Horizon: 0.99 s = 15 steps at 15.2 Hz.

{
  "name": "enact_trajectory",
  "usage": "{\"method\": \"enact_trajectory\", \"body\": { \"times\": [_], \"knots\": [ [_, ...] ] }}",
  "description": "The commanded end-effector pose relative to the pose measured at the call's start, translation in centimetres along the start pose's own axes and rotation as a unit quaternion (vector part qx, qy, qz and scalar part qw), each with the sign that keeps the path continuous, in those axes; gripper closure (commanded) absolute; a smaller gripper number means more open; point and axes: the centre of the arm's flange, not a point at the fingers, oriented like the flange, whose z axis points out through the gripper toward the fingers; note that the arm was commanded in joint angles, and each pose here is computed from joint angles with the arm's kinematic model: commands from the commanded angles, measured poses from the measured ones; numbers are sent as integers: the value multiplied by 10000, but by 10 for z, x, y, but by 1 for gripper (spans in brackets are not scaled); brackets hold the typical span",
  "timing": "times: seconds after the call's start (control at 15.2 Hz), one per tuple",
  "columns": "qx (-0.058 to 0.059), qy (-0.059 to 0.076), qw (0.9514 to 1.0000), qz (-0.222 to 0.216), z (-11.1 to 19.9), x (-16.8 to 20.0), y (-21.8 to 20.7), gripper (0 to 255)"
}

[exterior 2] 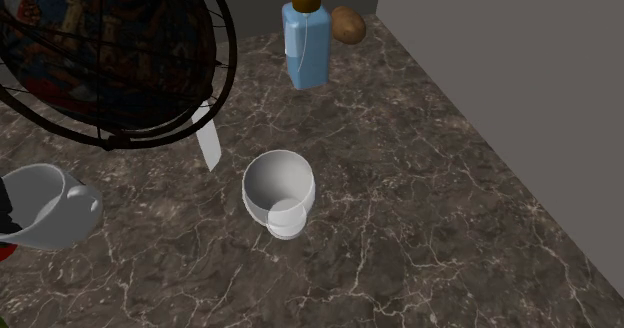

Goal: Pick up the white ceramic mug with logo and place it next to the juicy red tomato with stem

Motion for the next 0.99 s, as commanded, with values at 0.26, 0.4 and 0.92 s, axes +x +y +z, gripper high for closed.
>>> {"method": "enact_trajectory", "body": {
  "times": [0.26,0.4,0.92],
  "knots": [
    [0,4,10000,0,32,-2,-3,255],
    [0,4,10000,0,42,-2,-3,255],
    [0,4,10000,0,51,-3,-4,255]
  ]
}}
